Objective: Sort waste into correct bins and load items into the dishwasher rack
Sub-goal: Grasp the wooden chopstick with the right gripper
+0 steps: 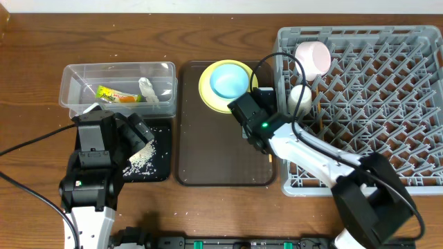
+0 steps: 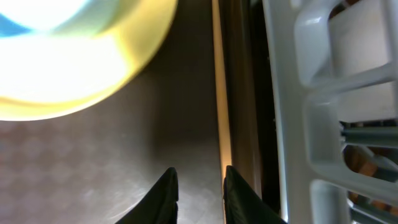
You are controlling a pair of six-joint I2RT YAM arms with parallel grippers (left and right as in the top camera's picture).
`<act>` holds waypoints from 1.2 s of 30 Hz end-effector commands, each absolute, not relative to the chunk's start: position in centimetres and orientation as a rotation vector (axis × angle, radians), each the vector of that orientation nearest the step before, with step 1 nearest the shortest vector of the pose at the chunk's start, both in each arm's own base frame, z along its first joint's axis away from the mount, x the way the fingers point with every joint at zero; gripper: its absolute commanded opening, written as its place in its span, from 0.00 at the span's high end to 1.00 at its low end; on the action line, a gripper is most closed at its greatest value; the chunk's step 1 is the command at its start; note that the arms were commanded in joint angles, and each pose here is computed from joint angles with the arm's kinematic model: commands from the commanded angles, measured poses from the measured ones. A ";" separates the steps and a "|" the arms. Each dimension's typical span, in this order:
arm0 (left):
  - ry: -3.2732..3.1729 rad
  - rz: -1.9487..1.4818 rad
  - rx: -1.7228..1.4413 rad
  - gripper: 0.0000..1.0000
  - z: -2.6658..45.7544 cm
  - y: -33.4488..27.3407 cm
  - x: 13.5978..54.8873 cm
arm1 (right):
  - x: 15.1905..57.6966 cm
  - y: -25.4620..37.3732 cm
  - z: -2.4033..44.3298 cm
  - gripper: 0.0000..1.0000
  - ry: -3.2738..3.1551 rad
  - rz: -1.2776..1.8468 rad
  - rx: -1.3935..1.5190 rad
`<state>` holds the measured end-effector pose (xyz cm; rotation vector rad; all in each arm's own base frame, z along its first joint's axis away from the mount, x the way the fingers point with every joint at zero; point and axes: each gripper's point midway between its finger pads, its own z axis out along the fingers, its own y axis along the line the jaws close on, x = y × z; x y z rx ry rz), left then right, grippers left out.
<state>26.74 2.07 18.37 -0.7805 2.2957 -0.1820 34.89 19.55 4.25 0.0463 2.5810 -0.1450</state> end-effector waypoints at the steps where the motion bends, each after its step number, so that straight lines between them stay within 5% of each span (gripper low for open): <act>1: 2.275 -0.173 -0.785 0.02 19.1 2.4 27.0 | 34.5 18.4 2.0 0.74 2.593 -0.261 0.059; 17: 2.275 -0.173 -0.785 0.02 19.1 2.4 27.0 | 33.6 20.1 -0.8 0.68 2.703 -0.145 0.033; 36: 2.275 -0.173 -0.785 0.02 19.1 2.4 27.0 | 33.0 20.8 -1.3 0.84 2.769 -0.048 0.004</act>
